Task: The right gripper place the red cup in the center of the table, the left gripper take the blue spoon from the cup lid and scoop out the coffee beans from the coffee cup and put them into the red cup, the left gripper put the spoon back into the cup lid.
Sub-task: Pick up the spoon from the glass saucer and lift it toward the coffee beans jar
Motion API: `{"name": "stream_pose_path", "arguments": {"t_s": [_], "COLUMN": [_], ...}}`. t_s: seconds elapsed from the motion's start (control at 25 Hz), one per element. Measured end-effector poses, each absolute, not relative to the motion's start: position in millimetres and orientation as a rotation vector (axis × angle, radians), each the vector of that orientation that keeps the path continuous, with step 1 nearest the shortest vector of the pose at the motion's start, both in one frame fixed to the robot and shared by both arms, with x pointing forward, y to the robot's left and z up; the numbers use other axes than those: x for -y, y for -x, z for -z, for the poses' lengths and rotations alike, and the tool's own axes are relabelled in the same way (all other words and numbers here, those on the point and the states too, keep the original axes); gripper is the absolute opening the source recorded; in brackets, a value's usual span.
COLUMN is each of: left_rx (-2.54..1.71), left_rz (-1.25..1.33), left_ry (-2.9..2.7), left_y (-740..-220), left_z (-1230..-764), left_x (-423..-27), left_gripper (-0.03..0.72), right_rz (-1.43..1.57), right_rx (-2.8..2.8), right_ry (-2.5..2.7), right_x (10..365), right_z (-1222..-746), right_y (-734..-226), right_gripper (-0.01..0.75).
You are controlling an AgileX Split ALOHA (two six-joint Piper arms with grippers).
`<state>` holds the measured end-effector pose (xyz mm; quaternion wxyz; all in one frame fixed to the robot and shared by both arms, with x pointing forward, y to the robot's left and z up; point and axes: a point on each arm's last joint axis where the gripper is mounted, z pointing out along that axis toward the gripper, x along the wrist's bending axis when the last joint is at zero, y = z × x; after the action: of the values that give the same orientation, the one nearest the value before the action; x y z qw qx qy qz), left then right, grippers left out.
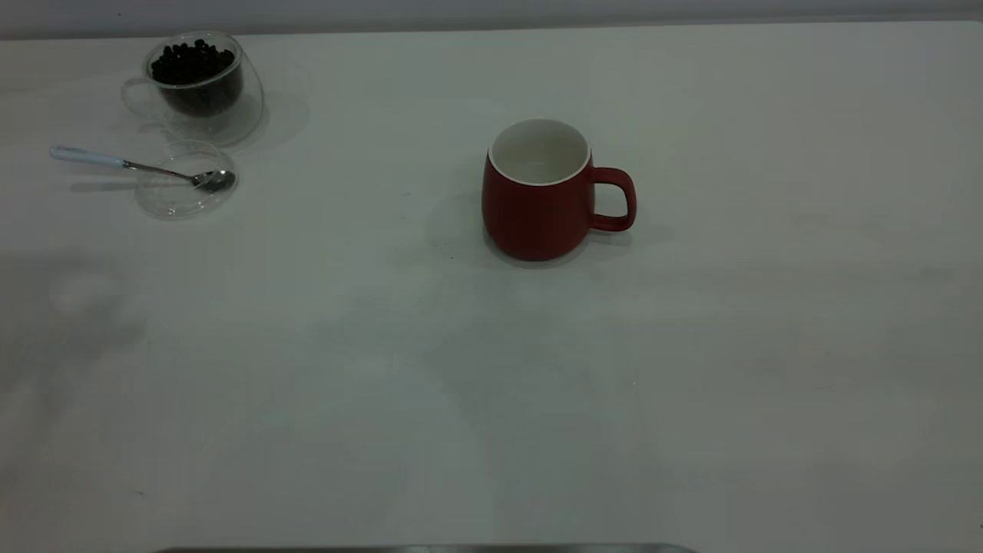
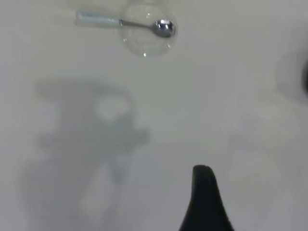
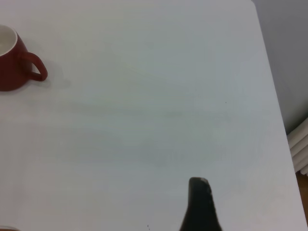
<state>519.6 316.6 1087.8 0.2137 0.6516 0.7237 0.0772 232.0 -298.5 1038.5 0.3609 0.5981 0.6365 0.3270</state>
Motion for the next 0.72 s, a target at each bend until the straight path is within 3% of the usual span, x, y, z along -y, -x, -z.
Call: {"name": "stream_pose_path", "arguments": {"t_s": [0.44, 0.72], "left_rx": [-1.846, -1.816], "left_rz": [0.138, 0.214], "left_ry": [-1.612, -1.658], "left_y": [-586.0, -615.2], "left_z": [-1012.1, -960.7], "left_x": [-406.1, -434.0], "left_gripper": [0.588, 0.588], "right_rz": [-0.842, -0.842], "right_rx": [-1.641, -1.64], "right_ry": [-1.542, -1.542], "right_x": [298.5, 298.5], "right_z": [-1038.3, -1038.3], "right_y": [-232.1, -232.1], "right_gripper": [0.59, 0.59]}}
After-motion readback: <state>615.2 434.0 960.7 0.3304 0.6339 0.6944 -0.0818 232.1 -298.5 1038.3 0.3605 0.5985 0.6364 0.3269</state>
